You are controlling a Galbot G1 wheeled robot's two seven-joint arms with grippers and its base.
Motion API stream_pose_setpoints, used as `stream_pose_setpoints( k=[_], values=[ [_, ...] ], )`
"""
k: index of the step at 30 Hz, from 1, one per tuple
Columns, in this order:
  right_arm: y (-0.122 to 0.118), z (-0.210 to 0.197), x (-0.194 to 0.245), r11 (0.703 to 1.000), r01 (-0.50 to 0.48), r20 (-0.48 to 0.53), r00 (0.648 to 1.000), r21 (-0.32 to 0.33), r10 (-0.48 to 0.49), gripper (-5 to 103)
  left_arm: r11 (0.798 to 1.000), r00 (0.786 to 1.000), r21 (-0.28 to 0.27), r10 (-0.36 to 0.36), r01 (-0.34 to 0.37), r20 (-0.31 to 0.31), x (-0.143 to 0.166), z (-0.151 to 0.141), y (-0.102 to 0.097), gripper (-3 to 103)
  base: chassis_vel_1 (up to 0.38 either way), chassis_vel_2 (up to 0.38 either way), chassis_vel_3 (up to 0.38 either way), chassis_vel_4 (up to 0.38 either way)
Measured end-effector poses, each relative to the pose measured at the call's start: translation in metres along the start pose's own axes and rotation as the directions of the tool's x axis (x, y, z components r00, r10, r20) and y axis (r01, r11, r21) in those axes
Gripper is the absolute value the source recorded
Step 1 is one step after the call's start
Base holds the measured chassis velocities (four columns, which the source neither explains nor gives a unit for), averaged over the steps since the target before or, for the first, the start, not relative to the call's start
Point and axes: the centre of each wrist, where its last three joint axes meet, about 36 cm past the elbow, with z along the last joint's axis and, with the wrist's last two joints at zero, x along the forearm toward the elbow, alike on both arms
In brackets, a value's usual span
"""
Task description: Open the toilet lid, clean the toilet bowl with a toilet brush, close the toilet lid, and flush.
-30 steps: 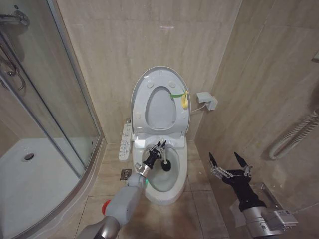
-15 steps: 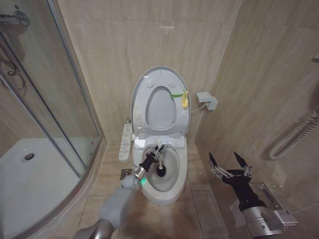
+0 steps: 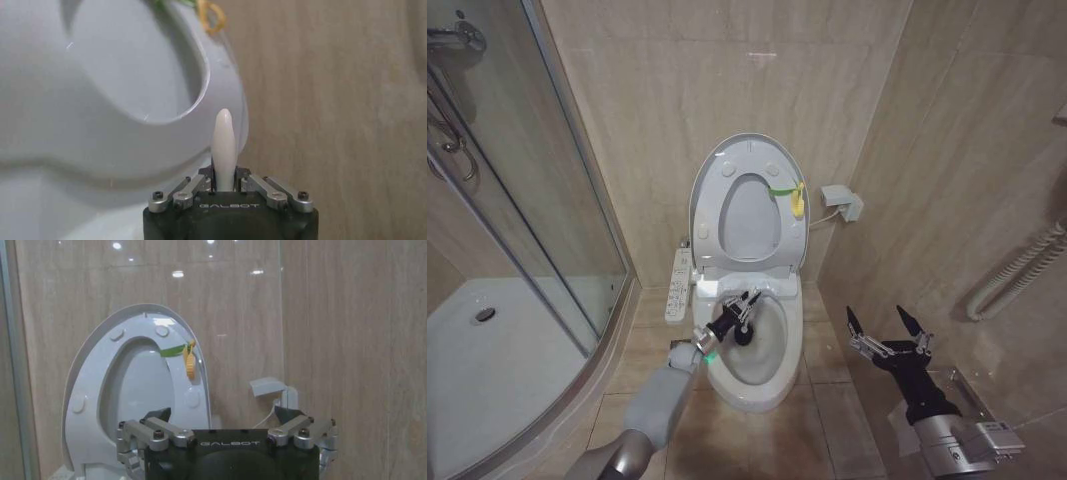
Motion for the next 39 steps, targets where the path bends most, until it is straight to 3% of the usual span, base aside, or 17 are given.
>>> stream_pose_setpoints(
  k=[2, 4, 12, 16, 18, 20, 24, 27, 32, 39],
  values=[
    [0.0, 0.0, 0.0, 1.0, 0.0, 0.0, 1.0, 0.0, 0.0, 100, 0.996, 0.998, 0.066, -0.068, 0.067, 0.013, 0.003, 0.006, -0.008, 20, 0.0, 0.0, 0.0, 0.0],
    [0.0, 0.0, 0.0, 1.0, 0.0, 0.0, 1.0, 0.0, 0.0, 100, 0.992, 0.995, 0.086, -0.099, 0.097, 0.015, 0.005, 0.008, -0.008, 20, 0.0, 0.0, 0.0, 0.0],
    [0.0, 0.0, 0.0, 1.0, 0.0, 0.0, 1.0, 0.0, 0.0, 100, 0.988, 0.987, 0.072, -0.144, 0.139, 0.071, -0.003, -0.003, 0.008, 20, 0.0, 0.0, 0.0, 0.0],
    [0.0, 0.0, 0.0, 1.0, 0.0, 0.0, 1.0, 0.0, 0.0, 100, 0.978, 0.981, 0.126, -0.176, 0.165, 0.085, -0.011, -0.003, -0.004, 20, 0.0, 0.0, 0.0, 0.0],
    [0.0, 0.0, 0.0, 1.0, 0.0, 0.0, 1.0, 0.0, 0.0, 100, 0.964, 0.975, 0.181, -0.21, 0.194, 0.073, -0.011, 0.003, -0.016, 20, 0.0, 0.0, 0.0, 0.0],
    [0.0, 0.0, 0.0, 1.0, 0.0, 0.0, 1.0, 0.0, 0.0, 100, 0.958, 0.974, 0.199, -0.222, 0.208, 0.054, -0.008, 0.01, -0.021, 20, 0.0, 0.0, 0.0, 0.0],
    [0.0, 0.0, 0.0, 1.0, 0.0, 0.0, 1.0, 0.0, 0.0, 100, 0.957, 0.975, 0.201, -0.222, 0.211, 0.034, -0.002, 0.015, -0.022, 20, 0.0, 0.0, 0.0, 0.0],
    [0.0, 0.0, 0.0, 1.0, 0.0, 0.0, 1.0, 0.0, 0.0, 100, 0.969, 0.982, 0.161, -0.19, 0.186, 0.01, 0.009, 0.016, -0.013, 20, 0.0, 0.0, 0.0, 0.0],
    [0.0, 0.0, 0.0, 1.0, 0.0, 0.0, 1.0, 0.0, 0.0, 100, 0.976, 0.981, 0.132, -0.183, 0.175, 0.058, -0.008, 0.001, -0.001, 20, 0.0, 0.0, 0.0, 0.0],
    [0.0, 0.0, 0.0, 1.0, 0.0, 0.0, 1.0, 0.0, 0.0, 100, 0.964, 0.975, 0.174, -0.213, 0.199, 0.068, -0.03, -0.001, -0.004, 20, 0.0, 0.0, 0.0, 0.0]
  ],
)
